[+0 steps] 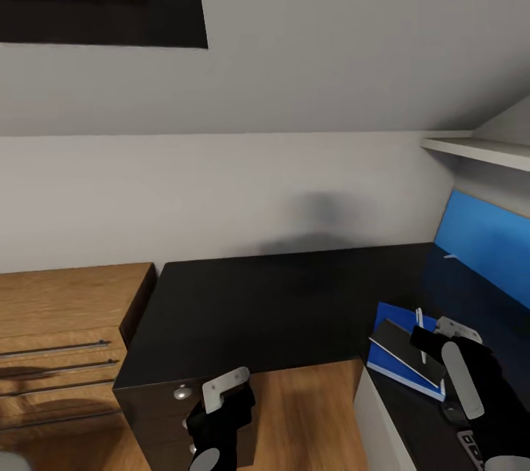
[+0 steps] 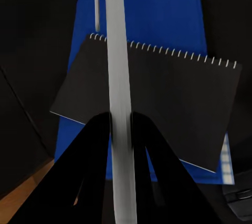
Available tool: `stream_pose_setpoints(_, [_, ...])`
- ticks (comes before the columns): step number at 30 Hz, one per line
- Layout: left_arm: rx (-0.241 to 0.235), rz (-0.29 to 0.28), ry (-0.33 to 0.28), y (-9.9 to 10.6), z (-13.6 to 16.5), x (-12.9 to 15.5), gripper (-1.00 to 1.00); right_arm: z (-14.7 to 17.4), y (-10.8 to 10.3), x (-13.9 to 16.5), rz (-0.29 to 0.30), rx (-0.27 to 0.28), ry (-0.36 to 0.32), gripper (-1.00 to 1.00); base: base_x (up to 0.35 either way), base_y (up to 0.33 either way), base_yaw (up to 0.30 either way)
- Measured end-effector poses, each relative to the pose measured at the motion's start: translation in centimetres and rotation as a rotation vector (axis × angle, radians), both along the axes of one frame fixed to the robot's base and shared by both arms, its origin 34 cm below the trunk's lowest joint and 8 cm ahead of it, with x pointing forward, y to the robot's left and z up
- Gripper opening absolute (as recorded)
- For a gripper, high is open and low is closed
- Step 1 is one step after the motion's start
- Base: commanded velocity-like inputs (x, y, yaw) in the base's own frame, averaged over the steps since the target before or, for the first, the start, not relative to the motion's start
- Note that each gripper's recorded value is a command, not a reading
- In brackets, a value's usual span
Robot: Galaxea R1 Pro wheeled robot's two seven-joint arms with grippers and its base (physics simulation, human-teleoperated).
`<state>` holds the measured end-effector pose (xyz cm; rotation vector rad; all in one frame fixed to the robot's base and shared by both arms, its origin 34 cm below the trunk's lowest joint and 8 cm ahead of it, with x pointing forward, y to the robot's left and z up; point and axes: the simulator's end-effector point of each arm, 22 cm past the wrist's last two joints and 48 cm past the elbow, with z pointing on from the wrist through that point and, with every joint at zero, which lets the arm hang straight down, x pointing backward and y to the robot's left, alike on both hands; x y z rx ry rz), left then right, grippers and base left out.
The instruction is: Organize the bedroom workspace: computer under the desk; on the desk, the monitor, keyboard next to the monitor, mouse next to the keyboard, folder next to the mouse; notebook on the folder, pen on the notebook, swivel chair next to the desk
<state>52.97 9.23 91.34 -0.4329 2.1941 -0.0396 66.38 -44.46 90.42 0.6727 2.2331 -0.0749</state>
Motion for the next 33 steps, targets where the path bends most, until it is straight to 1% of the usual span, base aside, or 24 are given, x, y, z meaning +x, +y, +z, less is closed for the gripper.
stream_pose_setpoints(6, [0.001,0.001,0.0,0.0,-0.7,0.1,1.0,-0.7,0.1,0.2,0.002,-0.001,-0.001,-1.0,0.0,0.0,0.0])
stream_pose_setpoints(11, [0.001,0.001,0.0,0.0,-0.7,0.1,1.0,-0.7,0.1,0.2,0.003,0.0,-0.002,-1.0,0.0,0.0,0.0])
stream_pose_setpoints(27, [0.001,0.001,-0.001,0.0,-2.8,0.4,1.0,-2.7,0.1,0.4,0.003,0.0,-0.002,-1.0,0.0,0.0,0.0])
stream_pose_setpoints(33, [0.008,0.01,0.003,0.3,-3.6,0.3,1.0,-3.5,0.1,0.5,0.002,-0.002,-0.003,-1.0,0.0,0.0,0.0])
